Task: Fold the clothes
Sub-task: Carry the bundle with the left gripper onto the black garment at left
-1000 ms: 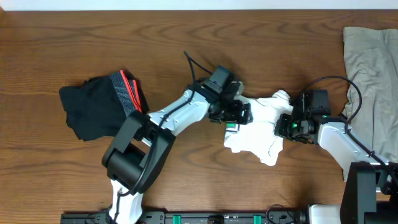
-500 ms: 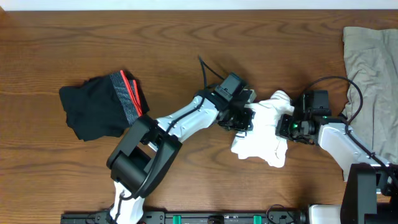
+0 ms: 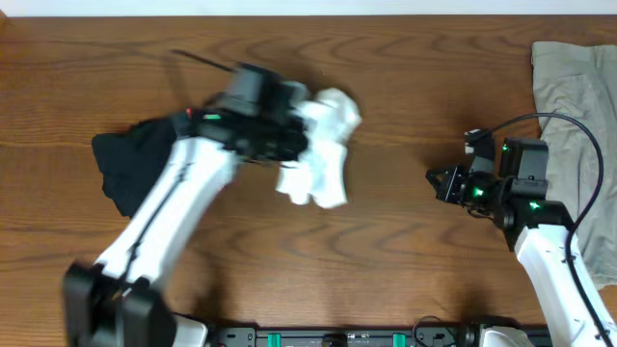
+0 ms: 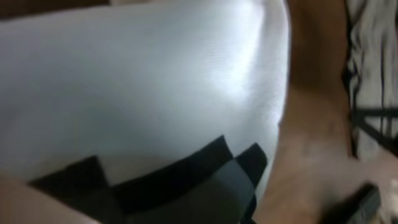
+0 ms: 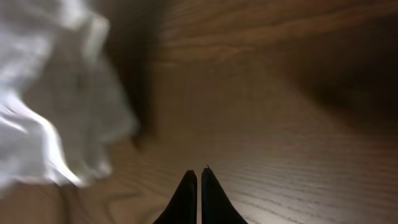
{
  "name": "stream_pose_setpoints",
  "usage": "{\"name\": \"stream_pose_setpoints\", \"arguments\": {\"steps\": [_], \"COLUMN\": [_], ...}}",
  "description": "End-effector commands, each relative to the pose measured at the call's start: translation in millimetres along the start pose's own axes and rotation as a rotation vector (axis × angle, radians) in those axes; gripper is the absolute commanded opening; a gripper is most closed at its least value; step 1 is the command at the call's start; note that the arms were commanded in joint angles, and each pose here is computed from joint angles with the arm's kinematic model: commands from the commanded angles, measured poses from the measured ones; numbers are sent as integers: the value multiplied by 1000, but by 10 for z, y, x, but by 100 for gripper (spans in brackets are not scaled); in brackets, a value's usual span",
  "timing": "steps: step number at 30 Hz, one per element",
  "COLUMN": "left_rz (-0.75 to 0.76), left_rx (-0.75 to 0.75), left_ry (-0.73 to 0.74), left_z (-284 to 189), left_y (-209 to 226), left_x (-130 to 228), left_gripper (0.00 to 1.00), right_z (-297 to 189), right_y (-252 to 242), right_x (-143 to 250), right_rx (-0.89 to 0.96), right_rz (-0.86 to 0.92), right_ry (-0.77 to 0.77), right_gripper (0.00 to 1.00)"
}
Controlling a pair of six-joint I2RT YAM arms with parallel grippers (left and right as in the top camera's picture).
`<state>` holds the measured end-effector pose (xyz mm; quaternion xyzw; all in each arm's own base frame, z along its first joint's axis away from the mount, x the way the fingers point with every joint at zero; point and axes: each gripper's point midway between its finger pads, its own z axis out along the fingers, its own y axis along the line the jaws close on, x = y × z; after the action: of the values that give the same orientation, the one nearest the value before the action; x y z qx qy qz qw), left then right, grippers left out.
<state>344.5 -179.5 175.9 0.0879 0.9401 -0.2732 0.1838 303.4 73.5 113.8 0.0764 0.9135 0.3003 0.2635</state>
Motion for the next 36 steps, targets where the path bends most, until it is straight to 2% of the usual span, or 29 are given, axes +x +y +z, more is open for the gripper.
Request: {"name": "stream_pose_setpoints", "arguments": {"steps": [1,5,13,15,17,18,21,22,23,24,27,31,36], "left_rz": [-25,-170,-358,-368,-417,-438,-507,-535,-566,-591,-640,-583,-320], "left_rx": [-92,-192,-367,-401,-423,-429,-444,-447,-450,-454,-450,-331,-176], "left_ry": [-80,-119,-198,-214,-232,-236,-250,-260,-270,-280,-317,-399,-383], "left_z": [-387,-734,-1380,-1504,-1592,-1621,-1718,-1752,-1786,-1827,-1948,-2068,-2014], "left_y": [427,1020,2067,2265,2437,2497,2628,2659,2684,2704,2691,2344,1573], "left_x": [-124,-92,130,185,239,269,360,383,407,434,471,326,234], "left_gripper": [6,6,8,16,43,52,59,62,74,77,79,80,80], "right_z": [-21,-20,-20,-21,-21,-21,-22,-22,-22,-23,-24,-24,-28], "right_y": [21,-45,-56,-61,-75,-75,-75,-77,-78,-79,-87,-88,-45], "right_x": [1,60,82,78,74,75,81,86,92,97,124,132,125], "right_rx": [-11,22,28,30,38,39,39,39,40,40,44,44,22], "right_rz": [3,21,27,26,26,26,28,29,31,32,38,40,13], "right_ry": [10,30,39,37,34,35,37,39,41,43,53,56,58], "right_gripper": [3,2,2,2,2,2,2,2,1,2,2,2,5]}}
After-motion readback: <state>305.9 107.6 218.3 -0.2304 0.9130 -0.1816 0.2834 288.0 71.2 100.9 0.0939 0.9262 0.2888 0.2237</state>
